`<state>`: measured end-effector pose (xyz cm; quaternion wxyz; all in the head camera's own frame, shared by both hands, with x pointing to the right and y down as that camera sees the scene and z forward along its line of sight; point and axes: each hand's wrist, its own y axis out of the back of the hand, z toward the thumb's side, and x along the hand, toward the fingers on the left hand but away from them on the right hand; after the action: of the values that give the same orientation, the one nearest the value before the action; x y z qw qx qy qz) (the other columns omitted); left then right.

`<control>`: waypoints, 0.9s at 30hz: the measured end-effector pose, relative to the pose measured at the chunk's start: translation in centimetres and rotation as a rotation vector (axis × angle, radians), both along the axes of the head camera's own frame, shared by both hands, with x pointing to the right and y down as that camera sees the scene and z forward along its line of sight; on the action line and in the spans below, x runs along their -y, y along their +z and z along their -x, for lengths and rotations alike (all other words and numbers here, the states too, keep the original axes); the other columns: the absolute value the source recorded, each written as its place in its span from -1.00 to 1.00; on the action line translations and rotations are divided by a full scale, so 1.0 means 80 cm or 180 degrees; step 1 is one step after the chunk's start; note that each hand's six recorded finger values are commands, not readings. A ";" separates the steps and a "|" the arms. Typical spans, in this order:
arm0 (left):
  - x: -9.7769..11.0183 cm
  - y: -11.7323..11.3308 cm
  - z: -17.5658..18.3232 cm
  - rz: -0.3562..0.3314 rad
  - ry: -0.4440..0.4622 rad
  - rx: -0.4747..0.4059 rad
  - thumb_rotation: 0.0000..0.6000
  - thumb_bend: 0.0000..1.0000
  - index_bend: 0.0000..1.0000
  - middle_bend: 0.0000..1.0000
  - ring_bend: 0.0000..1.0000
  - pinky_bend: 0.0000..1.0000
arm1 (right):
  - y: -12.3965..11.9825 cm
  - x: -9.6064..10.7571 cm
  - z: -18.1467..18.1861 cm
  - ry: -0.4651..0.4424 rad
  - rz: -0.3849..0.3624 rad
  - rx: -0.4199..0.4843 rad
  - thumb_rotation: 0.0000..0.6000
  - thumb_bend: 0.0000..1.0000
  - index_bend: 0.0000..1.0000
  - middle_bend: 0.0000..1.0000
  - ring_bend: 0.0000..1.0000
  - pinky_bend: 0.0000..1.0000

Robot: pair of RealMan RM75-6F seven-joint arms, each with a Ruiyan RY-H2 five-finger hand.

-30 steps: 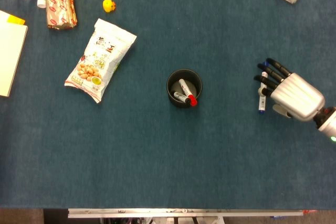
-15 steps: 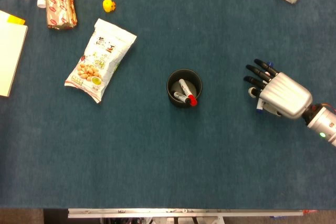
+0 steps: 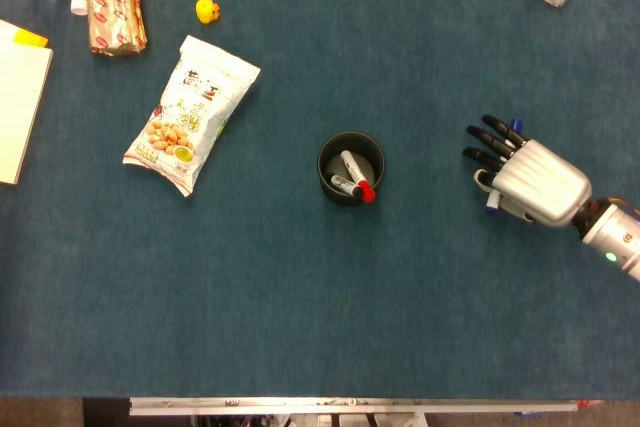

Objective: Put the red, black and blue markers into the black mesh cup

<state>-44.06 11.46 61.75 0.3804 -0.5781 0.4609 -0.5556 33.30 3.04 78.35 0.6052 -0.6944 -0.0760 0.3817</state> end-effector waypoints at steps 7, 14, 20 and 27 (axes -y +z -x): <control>-0.001 -0.001 0.001 -0.0007 -0.0006 -0.0006 1.00 -0.61 -0.80 -0.67 -0.61 -0.51 | 0.003 -0.001 0.001 -0.0022 0.0014 -0.0047 1.00 -0.48 0.09 -0.52 -0.93 -1.00; -0.002 -0.002 0.002 -0.0015 -0.0012 -0.0003 1.00 -0.61 -0.80 -0.67 -0.61 -0.52 | 0.001 0.000 0.001 0.0008 0.0011 -0.0017 1.00 -0.41 0.17 -0.48 -0.92 -1.00; -0.002 -0.002 0.002 -0.0018 -0.0012 0.0002 1.00 -0.61 -0.80 -0.67 -0.61 -0.52 | -0.012 0.008 0.002 0.0138 -0.0035 0.0141 1.00 -0.40 0.23 -0.43 -0.89 -1.00; 0.001 -0.003 -0.003 -0.0018 0.0020 0.0008 1.00 -0.61 -0.80 -0.67 -0.61 -0.51 | -0.054 0.025 0.022 0.0475 0.0005 0.0742 1.00 -0.40 0.28 -0.39 -0.85 -1.00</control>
<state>-43.86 11.39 61.48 0.3844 -0.5778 0.4602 -0.5538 31.54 1.06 74.03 0.5617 -0.7269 -0.1970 0.3425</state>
